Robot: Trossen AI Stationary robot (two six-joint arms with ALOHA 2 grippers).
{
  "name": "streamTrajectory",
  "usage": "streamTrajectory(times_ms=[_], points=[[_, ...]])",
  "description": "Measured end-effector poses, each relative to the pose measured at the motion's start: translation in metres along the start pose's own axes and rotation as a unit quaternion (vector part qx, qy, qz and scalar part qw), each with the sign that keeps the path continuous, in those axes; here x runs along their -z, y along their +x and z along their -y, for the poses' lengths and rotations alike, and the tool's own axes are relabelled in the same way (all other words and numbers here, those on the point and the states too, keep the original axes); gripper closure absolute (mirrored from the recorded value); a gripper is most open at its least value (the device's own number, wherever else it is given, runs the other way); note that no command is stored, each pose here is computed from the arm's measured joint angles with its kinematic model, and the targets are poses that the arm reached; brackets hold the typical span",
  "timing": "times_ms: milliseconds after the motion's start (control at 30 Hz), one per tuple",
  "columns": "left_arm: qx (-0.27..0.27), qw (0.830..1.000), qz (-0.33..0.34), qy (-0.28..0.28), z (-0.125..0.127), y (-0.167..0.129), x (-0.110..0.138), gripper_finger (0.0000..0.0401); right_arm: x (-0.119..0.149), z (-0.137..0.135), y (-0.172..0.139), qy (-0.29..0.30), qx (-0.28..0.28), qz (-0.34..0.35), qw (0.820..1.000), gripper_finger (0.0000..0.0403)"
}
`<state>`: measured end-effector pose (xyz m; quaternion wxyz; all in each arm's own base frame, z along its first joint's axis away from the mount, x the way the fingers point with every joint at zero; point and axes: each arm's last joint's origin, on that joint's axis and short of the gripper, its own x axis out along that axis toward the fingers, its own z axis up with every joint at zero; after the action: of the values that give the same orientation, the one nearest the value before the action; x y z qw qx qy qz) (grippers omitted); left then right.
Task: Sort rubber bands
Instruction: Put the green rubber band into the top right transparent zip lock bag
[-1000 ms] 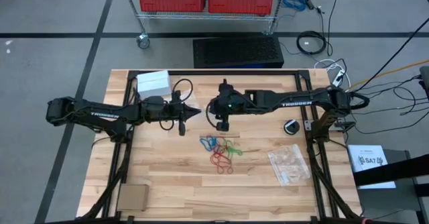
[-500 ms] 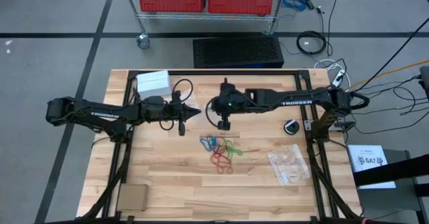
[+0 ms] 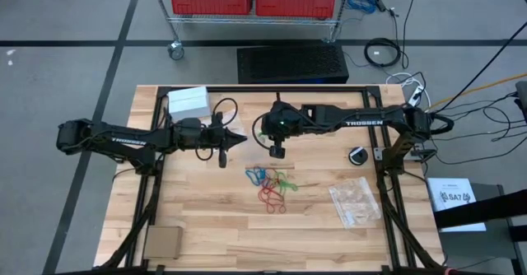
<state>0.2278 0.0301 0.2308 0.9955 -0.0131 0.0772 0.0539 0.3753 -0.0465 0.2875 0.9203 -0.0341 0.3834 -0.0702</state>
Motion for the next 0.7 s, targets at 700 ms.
streamTrajectory(times_ms=[700], points=[[-0.011,1.0,0.001,-0.001,-0.0007,0.0,-0.0001,0.0401,-0.0005,-0.0046,-0.001,0.007,-0.029,0.002,1.0,0.0297]])
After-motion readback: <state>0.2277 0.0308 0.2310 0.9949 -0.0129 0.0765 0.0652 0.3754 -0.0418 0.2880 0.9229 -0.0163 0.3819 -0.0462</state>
